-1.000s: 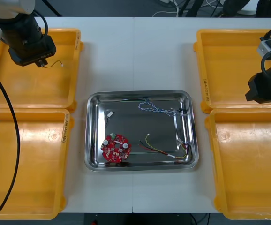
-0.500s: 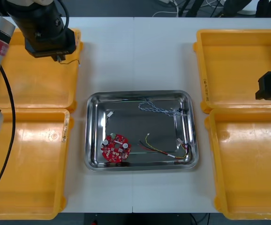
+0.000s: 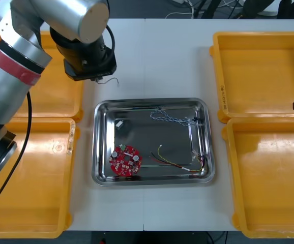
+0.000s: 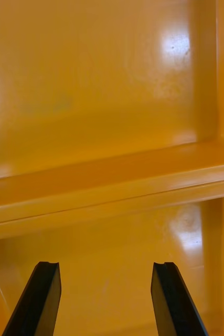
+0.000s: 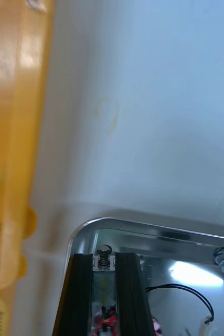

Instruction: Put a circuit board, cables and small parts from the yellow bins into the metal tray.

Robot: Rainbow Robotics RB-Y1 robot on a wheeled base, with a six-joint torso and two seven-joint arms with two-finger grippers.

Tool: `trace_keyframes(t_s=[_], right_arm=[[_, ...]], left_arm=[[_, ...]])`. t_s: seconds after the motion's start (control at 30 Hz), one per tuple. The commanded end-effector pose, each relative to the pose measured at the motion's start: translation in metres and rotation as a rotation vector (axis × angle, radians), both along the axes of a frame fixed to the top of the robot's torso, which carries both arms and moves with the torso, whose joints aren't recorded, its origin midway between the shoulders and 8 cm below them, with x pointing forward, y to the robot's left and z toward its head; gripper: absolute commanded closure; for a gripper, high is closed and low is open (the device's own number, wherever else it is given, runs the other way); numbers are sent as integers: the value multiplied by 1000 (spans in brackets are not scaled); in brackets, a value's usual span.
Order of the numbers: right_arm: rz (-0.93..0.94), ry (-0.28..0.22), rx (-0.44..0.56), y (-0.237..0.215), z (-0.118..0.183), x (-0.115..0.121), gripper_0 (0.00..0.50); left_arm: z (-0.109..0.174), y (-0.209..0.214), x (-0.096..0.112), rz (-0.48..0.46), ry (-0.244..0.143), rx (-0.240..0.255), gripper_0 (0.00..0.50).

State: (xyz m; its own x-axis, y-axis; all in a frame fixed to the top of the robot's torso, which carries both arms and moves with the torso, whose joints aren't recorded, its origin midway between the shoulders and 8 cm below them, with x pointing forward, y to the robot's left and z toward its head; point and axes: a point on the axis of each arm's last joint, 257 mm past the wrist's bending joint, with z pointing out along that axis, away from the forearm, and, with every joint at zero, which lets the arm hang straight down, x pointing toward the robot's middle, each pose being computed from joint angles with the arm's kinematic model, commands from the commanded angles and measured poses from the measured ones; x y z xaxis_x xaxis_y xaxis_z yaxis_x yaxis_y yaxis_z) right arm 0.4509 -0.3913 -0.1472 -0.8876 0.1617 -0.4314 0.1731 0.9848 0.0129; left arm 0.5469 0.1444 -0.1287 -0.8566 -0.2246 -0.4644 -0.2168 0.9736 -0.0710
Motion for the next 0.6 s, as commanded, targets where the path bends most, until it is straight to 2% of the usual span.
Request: trace_keyframes(t_s=[0.03, 0.33, 0.6], right_arm=[[-5, -31, -44, -26, 19, -3, 0], [10, -35, -16, -21, 10, -4, 0], [42, -48, -35, -16, -2, -12, 0]], left_arm=[[-24, -46, -13, -120, -12, 10, 499], [-73, -85, -37, -228, 9, 21, 500], [-107, -95, -53, -276, 28, 63, 500]])
